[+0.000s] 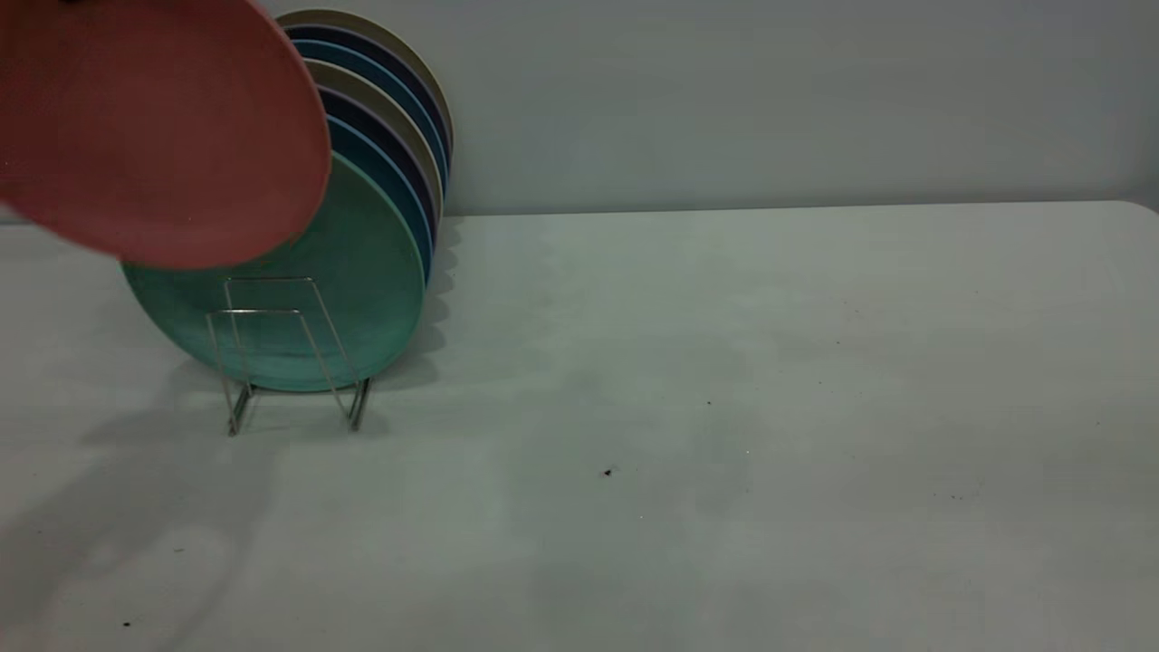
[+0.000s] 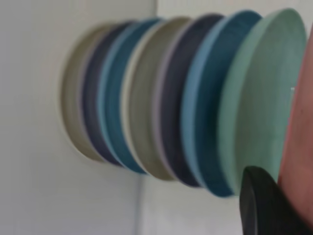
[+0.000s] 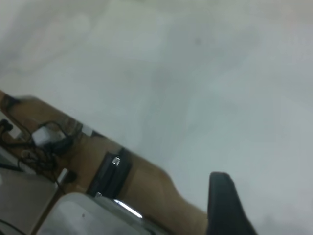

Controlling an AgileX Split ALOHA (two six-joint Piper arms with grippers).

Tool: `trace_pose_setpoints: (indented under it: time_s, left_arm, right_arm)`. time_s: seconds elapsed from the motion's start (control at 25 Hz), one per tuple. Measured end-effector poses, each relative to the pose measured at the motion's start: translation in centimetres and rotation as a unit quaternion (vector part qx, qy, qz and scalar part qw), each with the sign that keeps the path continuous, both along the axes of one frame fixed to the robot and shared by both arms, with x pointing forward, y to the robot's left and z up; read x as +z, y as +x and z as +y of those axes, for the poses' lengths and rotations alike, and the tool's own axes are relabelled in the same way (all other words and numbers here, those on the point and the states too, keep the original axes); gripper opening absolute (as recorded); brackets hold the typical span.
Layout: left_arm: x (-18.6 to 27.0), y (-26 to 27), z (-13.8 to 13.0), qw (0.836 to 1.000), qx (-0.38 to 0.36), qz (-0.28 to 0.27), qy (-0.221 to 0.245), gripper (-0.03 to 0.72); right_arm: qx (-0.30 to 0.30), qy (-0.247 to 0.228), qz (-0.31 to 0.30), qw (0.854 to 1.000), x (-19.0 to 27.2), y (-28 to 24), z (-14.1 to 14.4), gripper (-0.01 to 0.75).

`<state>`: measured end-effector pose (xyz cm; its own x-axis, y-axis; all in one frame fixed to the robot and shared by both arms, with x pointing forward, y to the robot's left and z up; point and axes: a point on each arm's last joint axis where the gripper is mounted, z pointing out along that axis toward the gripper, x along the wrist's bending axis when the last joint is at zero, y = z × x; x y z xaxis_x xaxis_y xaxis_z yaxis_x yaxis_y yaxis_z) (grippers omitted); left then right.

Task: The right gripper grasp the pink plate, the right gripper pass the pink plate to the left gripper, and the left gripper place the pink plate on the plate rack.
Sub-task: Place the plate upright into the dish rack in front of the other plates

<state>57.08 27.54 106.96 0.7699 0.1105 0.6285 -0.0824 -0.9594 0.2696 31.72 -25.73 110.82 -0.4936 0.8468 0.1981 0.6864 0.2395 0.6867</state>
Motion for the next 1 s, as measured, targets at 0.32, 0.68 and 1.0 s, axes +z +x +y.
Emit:
trace_pose_setpoints:
  time_s: [0.32, 0.68, 1.0]
  left_arm:
    - [-1.0, 1.0, -0.5, 0.996, -0.076, -0.033, 0.029, 0.107]
    - [-2.6, 1.8, -0.5, 0.997, -0.074, -0.013, 0.029, 0.107]
    - [-4.7, 2.8, -0.4, 0.997, -0.069, 0.008, 0.030, 0.107]
  right_arm:
    - [-0.084, -0.045, -0.023, 0.995, -2.6, -3.6, -1.2, 0.444]
    - [-0.128, -0.084, -0.048, 0.987, -2.8, -5.1, -2.1, 0.444]
    - [-0.131, -0.087, -0.048, 0.986, -2.8, -5.1, -2.2, 0.442]
